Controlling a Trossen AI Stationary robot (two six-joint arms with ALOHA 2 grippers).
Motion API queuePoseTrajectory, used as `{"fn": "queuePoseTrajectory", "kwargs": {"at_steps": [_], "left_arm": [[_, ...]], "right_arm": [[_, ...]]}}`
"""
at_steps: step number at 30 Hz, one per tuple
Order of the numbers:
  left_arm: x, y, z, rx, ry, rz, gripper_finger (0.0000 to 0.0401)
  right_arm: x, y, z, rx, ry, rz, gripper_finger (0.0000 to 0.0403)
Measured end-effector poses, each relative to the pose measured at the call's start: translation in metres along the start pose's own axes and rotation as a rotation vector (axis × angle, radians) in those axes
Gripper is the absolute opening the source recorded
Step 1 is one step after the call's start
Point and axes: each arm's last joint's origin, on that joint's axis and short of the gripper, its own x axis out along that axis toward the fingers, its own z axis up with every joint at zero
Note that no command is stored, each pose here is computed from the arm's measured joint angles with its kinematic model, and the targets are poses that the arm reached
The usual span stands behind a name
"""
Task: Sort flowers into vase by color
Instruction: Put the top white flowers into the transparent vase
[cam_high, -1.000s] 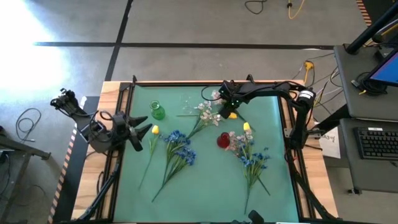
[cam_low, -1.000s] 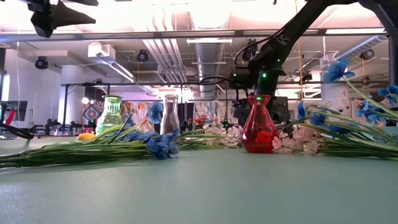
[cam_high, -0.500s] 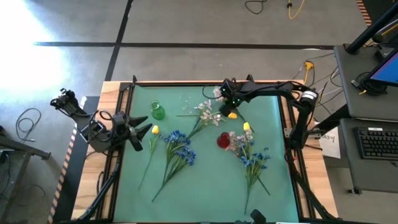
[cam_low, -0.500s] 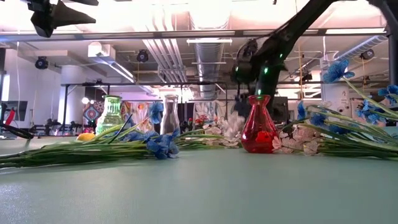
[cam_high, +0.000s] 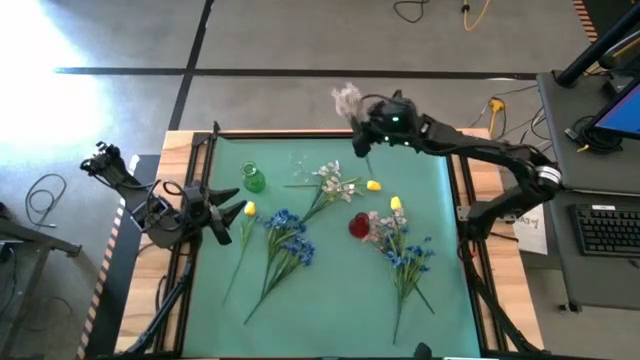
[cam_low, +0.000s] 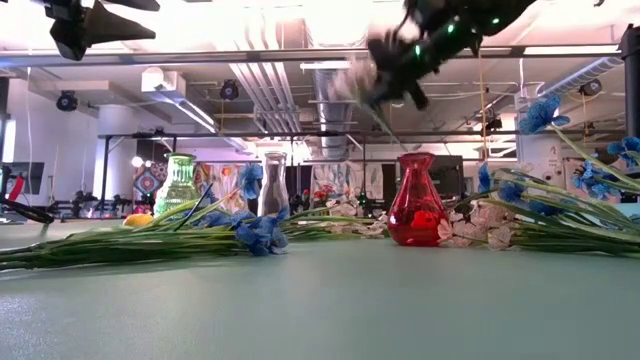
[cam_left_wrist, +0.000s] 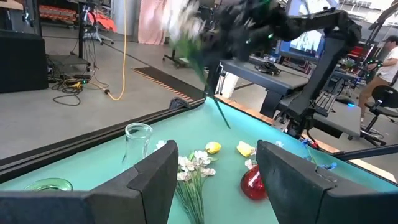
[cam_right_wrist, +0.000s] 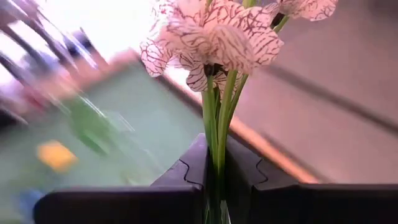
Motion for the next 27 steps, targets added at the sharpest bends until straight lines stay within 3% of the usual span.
{"fn": "queuePoseTrajectory", "kwargs": {"at_steps": [3,7,13,19,27], "left_arm": [[0.000,-0.001,-0.001,0.001,0.002,0.000,0.0206],[0.001,-0.002,-0.002,0.006,0.004,0.001,0.0206],[0.001,-0.002,-0.002,0.008,0.005,0.001,0.0206],[0.001,-0.002,-0.002,0.005,0.005,0.001,0.0206],[0.001,-0.002,-0.003,0.003,0.007,0.000,0.0206]], "right_arm": [[-0.005,0.010,0.007,0.011,-0.240,0.139,0.0023],[-0.004,0.019,0.000,0.042,-0.490,0.237,0.0023],[0.010,0.028,-0.013,0.069,-0.739,0.332,0.0023],[0.034,0.034,-0.025,0.079,-0.855,0.342,0.0023],[0.059,0.038,-0.025,0.053,-0.870,0.332,0.0023]]}}
